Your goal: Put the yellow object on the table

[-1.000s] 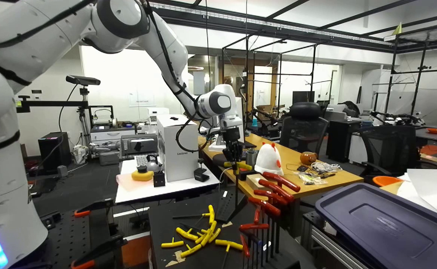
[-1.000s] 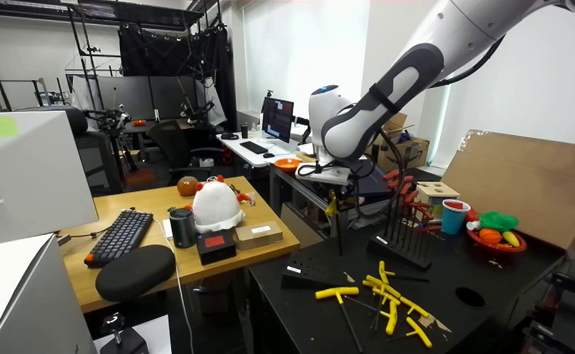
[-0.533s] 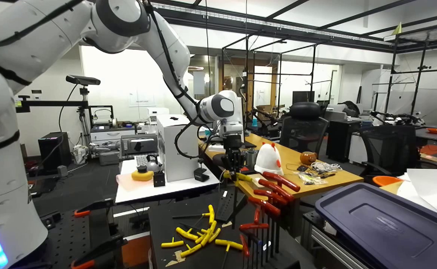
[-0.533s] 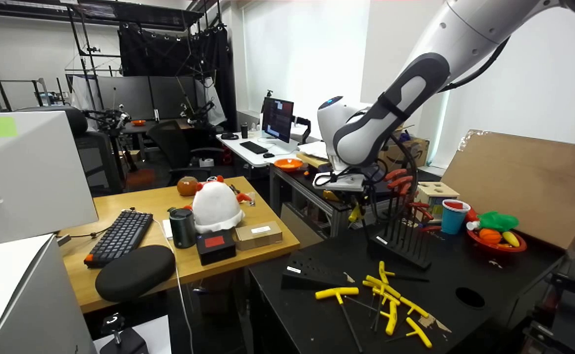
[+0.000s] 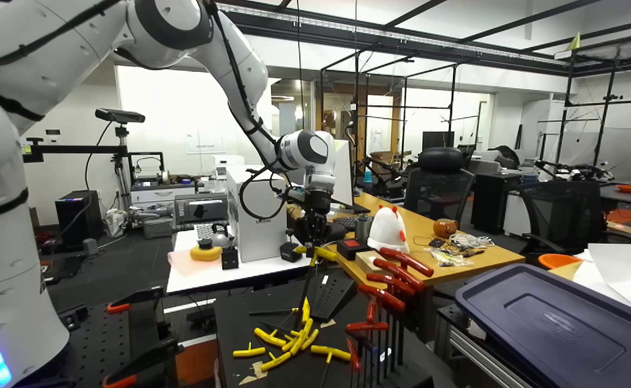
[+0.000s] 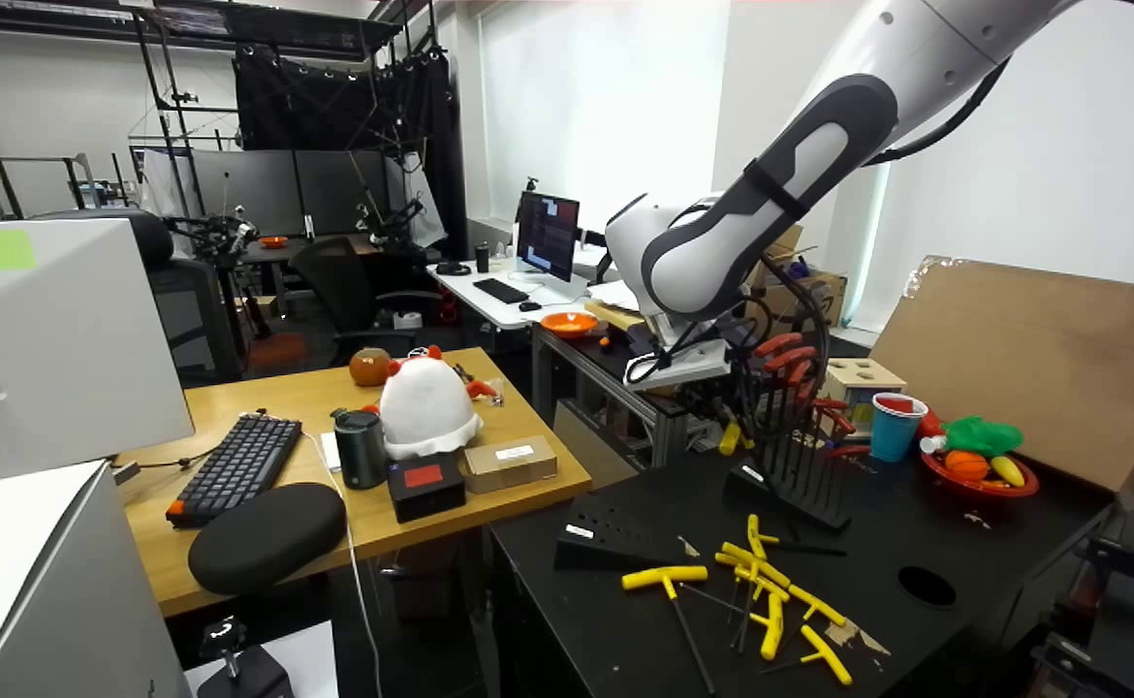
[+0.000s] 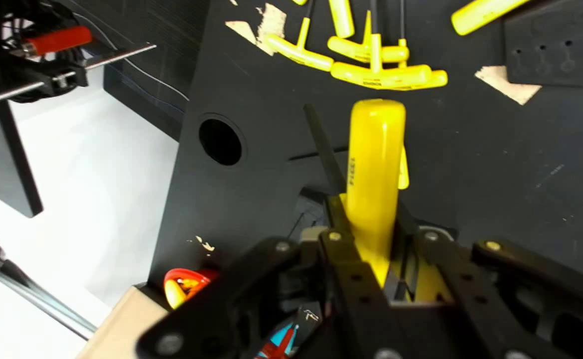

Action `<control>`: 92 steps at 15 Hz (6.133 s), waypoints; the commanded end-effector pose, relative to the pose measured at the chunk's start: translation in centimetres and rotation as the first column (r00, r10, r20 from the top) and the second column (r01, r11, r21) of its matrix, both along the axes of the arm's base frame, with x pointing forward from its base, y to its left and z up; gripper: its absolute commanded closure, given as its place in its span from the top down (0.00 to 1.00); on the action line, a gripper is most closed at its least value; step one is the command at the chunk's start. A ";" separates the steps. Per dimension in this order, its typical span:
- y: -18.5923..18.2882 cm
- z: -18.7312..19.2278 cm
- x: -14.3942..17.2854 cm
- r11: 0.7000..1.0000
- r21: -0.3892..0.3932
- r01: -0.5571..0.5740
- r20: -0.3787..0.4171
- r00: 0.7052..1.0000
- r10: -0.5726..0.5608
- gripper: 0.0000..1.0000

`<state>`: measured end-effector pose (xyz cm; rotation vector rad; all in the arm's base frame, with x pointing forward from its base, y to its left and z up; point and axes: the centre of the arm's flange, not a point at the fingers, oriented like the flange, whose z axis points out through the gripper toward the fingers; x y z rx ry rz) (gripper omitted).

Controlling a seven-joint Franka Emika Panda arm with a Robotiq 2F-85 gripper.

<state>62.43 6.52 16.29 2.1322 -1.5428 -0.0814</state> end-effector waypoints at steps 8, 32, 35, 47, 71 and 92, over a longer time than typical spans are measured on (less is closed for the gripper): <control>-1.5 -3.2 -1.5 0.996 0.083 0.028 -0.293 0.956 -0.003 0.06; 5.3 -19.8 1.1 0.983 0.177 -0.051 -0.500 0.855 0.134 0.06; 6.4 -19.8 1.1 0.976 0.160 -0.145 -0.459 0.865 0.204 0.06; 8.3 -21.9 1.7 0.945 0.067 -0.320 -0.394 0.862 0.320 0.78; 2.2 -4.3 4.5 0.574 0.703 -0.420 0.035 0.826 0.562 1.00; -8.6 4.9 -1.6 0.198 0.751 -0.629 0.346 0.631 0.694 1.00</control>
